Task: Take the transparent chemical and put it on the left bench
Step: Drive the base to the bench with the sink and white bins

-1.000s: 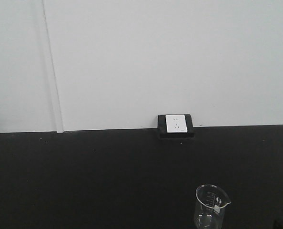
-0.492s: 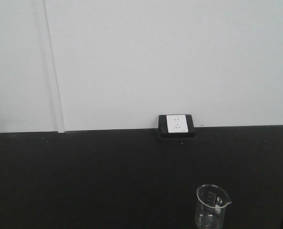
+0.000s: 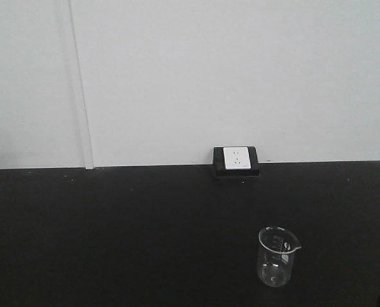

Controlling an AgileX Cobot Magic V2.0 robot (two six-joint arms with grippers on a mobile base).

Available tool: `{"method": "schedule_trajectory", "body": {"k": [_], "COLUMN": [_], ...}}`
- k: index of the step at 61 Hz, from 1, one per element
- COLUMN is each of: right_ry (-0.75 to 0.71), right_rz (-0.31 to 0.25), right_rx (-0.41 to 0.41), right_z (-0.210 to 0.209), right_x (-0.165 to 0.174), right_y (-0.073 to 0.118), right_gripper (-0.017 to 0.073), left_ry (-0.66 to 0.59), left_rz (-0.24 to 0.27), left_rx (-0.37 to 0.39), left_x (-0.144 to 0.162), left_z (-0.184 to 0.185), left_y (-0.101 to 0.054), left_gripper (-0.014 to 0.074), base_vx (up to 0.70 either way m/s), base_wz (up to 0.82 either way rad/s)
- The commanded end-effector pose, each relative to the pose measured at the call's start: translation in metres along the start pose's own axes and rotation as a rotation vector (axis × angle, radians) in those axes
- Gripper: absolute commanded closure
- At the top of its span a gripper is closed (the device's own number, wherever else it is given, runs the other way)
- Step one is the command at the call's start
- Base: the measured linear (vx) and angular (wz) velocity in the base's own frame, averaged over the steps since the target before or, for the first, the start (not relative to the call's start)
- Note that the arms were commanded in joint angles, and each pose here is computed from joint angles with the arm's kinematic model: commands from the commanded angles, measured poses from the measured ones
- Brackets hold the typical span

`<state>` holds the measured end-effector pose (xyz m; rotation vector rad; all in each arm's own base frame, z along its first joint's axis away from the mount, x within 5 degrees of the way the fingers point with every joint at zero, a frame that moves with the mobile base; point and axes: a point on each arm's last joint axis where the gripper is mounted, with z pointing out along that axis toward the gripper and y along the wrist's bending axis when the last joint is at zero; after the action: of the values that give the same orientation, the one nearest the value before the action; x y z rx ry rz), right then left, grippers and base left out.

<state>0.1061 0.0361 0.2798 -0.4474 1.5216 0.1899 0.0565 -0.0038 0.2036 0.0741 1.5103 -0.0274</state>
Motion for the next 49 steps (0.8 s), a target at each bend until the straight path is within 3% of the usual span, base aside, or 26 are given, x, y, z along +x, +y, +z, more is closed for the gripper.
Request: {"method": "schedule_trajectory", "body": {"k": [1,49], "right_ry": [-0.040,-0.040], "right_rz": [0.012,0.012], "right_rx": [-0.001,-0.001], "right_z": [0.0004,0.0004], "right_x": [-0.0110,-0.0110], "right_y": [-0.0015,-0.0015], "right_gripper": [0.0564,0.0564], "left_ry": [-0.081,-0.081], "left_rz": [-0.009,-0.009], "left_rx": [-0.002,-0.002], "left_x": [-0.0028,-0.0028], "left_z": [-0.0013,-0.0013], "left_y": [0.0001,0.0001], "left_gripper": [0.0597,0.0597], "base_vx": [-0.24,-0.35], "base_wz": [-0.04,0.06]}}
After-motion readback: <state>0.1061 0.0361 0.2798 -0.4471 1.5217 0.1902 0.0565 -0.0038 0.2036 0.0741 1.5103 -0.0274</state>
